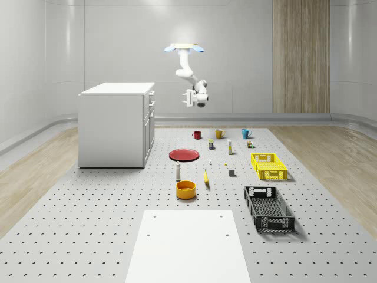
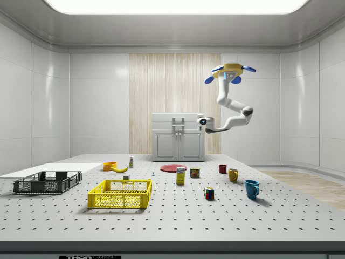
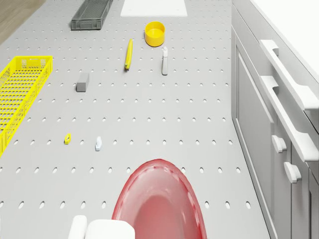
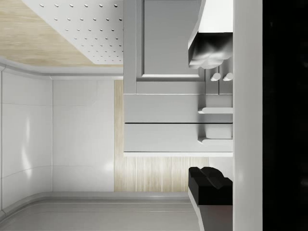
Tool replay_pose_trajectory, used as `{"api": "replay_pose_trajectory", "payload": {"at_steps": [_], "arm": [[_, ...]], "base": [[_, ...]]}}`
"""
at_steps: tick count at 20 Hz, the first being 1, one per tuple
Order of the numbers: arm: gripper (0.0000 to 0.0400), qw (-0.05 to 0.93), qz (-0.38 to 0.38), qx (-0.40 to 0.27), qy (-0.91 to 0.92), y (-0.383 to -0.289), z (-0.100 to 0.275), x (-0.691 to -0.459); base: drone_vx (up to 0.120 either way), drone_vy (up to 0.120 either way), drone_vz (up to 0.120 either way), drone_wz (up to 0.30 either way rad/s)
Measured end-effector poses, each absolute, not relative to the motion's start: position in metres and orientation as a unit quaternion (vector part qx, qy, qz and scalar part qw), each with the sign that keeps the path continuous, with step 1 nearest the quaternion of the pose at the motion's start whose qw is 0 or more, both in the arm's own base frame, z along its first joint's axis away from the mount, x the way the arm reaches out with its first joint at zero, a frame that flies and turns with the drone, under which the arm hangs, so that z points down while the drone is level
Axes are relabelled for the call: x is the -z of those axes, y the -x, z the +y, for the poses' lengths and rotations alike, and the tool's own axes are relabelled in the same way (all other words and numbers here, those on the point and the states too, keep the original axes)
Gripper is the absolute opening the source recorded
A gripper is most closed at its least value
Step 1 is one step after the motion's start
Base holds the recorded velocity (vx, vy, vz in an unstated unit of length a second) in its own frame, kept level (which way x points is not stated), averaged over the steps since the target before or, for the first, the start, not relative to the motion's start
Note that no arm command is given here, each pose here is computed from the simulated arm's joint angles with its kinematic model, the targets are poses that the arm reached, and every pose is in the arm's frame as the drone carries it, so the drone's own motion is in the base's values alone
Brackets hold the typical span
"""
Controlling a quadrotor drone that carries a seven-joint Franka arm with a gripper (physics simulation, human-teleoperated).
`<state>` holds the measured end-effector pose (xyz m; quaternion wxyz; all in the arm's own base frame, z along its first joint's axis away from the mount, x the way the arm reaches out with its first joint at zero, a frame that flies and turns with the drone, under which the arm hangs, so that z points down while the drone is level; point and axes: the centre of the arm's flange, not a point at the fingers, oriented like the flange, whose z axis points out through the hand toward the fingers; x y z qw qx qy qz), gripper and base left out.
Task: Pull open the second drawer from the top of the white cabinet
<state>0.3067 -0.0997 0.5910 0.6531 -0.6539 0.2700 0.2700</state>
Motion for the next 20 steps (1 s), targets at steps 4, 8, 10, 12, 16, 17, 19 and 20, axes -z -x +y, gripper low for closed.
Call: {"api": "replay_pose_trajectory", "payload": {"at_steps": [4,8,10,12,16,17,19,20], "arm": [[0.03,0.653,0.27,-0.27,0.654,-0.3067,-0.0997,-0.591],[0.03,0.653,0.27,-0.27,0.654,-0.3067,-0.0997,-0.591],[0.03,0.653,0.27,-0.27,0.654,-0.3067,-0.0997,-0.591],[0.03,0.653,0.27,-0.27,0.654,-0.3067,-0.0997,-0.591],[0.03,0.653,0.27,-0.27,0.654,-0.3067,-0.0997,-0.591],[0.03,0.653,0.27,-0.27,0.654,-0.3067,-0.0997,-0.591],[0.03,0.653,0.27,-0.27,0.654,-0.3067,-0.0997,-0.591],[0.03,0.653,0.27,-0.27,0.654,-0.3067,-0.0997,-0.591]], "base": [[0.12,-0.02,0.0,0.0],[0.12,-0.12,0.0,0.0],[0.12,-0.12,0.0,0.0],[0.12,-0.12,0.0,0.0],[0.12,-0.12,0.0,0.0],[0.12,-0.12,0.0,0.0],[0.12,-0.02,0.0,0.0],[0.12,0.0,0.0,0.0]]}}
